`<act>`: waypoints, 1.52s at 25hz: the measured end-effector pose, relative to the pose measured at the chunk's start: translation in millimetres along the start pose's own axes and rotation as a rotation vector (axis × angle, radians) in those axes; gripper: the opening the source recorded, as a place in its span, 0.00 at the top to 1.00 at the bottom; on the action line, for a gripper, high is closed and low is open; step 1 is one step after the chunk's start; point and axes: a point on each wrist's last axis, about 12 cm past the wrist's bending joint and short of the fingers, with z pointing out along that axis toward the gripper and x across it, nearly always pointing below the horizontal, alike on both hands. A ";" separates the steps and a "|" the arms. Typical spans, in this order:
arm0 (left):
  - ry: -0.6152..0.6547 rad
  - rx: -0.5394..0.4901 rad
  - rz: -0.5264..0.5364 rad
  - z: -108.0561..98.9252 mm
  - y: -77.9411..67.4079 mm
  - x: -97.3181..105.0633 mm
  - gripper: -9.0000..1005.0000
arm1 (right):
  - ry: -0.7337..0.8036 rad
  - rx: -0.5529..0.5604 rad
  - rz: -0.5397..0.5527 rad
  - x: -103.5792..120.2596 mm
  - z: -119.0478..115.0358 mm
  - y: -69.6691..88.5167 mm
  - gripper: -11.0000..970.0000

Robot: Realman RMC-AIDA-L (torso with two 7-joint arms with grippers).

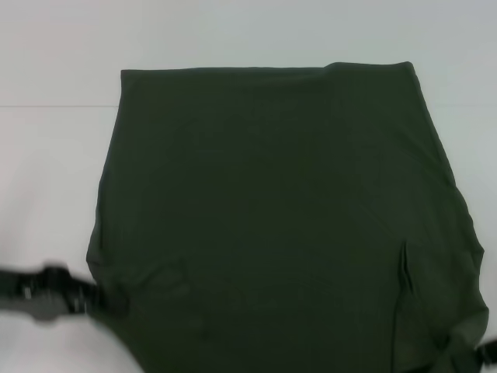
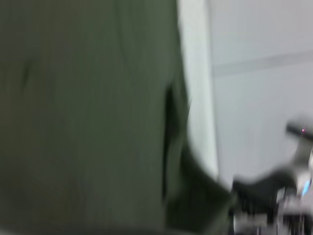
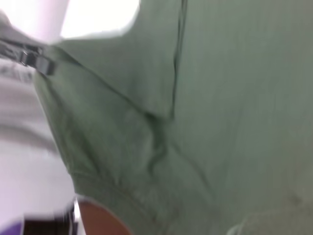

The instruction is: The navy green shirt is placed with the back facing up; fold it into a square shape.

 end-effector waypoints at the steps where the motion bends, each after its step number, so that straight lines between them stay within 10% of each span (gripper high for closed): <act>1: -0.052 0.009 0.016 -4.3 -1.8 -4.0 0.95 | -0.046 -0.006 -0.011 -0.8 -5.5 0.0 0.92; 18: -0.578 0.059 0.111 -4.1 2.8 -45.7 0.95 | -0.697 0.094 -0.122 -12.0 -53.8 -19.1 0.92; 38: -0.810 -0.103 0.216 37.7 22.2 -70.3 0.95 | -0.964 0.332 -0.051 -45.1 -18.5 -53.0 0.92</act>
